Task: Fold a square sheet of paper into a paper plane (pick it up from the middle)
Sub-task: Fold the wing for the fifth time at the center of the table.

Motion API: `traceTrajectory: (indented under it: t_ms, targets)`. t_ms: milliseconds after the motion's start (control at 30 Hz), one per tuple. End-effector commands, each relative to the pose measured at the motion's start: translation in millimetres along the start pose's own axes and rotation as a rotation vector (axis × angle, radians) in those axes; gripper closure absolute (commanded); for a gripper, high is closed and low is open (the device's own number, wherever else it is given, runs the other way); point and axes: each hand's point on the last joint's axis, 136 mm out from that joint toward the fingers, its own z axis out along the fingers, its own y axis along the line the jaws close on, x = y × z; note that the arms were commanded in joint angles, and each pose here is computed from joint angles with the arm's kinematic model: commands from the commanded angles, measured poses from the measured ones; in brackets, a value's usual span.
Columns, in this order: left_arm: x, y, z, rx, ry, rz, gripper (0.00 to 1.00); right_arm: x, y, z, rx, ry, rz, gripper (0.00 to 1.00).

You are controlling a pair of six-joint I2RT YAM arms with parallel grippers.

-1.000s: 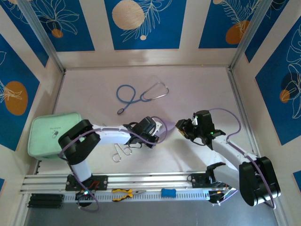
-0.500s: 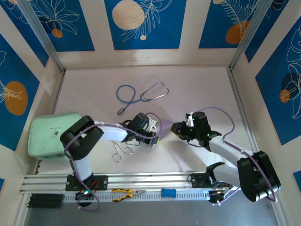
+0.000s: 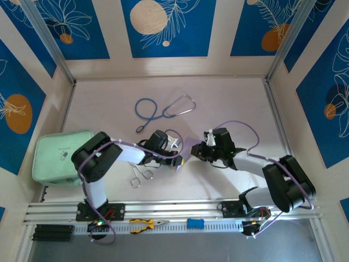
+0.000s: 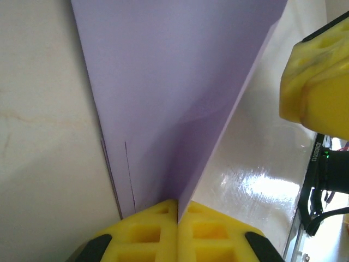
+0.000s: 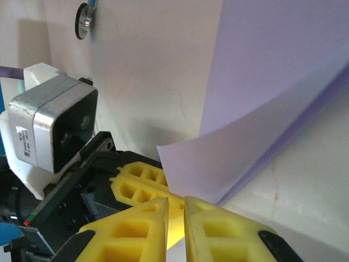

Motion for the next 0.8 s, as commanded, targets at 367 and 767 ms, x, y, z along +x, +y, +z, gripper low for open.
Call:
traceTrajectory:
  t_ms: [367, 767]
  targets:
    - [9, 20, 1, 0.019, 0.034, -0.139, 1.00, -5, 14, 32, -0.098, 0.107, -0.045, 0.86]
    - [12, 25, 4, 0.019, 0.073, -0.186, 1.00, -9, -15, 37, -0.019, 0.094, 0.043, 0.86]
